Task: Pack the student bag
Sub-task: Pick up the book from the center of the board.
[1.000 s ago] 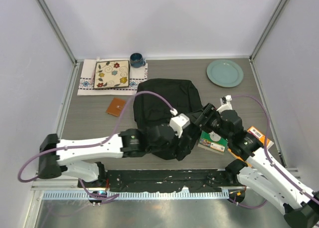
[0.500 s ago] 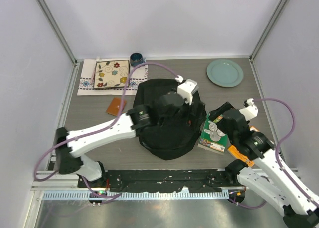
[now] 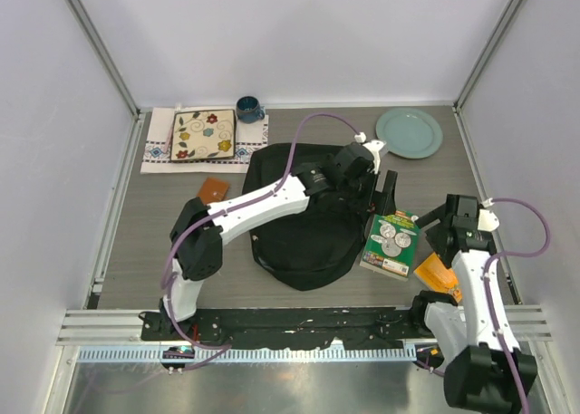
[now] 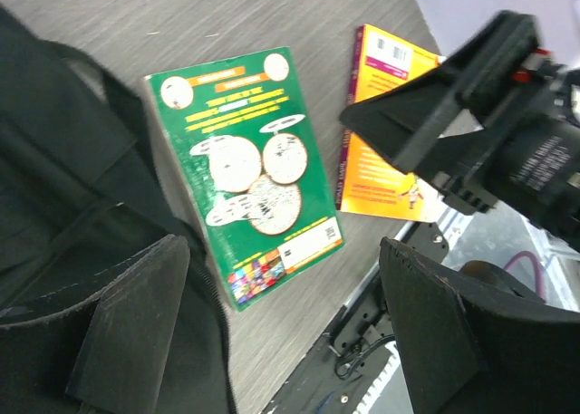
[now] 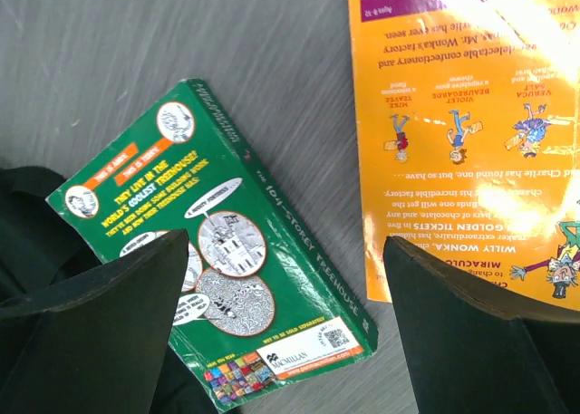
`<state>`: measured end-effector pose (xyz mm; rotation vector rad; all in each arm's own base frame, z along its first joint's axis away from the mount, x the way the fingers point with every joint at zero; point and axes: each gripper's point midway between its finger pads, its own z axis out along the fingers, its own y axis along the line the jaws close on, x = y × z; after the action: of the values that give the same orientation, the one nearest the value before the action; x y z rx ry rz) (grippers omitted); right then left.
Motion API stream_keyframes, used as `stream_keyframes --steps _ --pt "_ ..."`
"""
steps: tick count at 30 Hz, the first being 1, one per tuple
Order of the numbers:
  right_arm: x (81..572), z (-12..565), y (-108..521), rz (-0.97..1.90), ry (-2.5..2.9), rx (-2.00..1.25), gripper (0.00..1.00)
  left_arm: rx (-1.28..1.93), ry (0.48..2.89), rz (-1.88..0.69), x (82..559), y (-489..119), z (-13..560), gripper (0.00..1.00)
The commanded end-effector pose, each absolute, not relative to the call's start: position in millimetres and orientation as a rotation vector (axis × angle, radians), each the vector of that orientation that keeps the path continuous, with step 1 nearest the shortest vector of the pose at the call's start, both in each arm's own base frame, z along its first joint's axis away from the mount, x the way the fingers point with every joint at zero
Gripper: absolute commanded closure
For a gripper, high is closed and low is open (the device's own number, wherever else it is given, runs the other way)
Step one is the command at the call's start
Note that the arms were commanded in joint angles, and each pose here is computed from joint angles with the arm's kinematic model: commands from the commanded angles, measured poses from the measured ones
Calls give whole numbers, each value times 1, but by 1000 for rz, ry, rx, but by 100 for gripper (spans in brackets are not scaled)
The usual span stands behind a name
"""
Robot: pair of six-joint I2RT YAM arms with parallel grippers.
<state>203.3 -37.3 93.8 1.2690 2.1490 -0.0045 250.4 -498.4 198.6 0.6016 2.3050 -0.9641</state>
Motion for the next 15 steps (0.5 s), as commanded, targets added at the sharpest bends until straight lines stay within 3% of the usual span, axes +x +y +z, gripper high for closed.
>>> stream_keyframes --steps 1,9,15 --pt "214 102 -37 172 2171 1232 6 637 2308 -1144 241 -528 215 12" --pt "217 86 -51 326 2183 1338 6 632 2398 -1161 249 -552 178 13" --pt "224 88 -43 408 2160 1302 7 583 2538 -1016 257 -548 118 17"
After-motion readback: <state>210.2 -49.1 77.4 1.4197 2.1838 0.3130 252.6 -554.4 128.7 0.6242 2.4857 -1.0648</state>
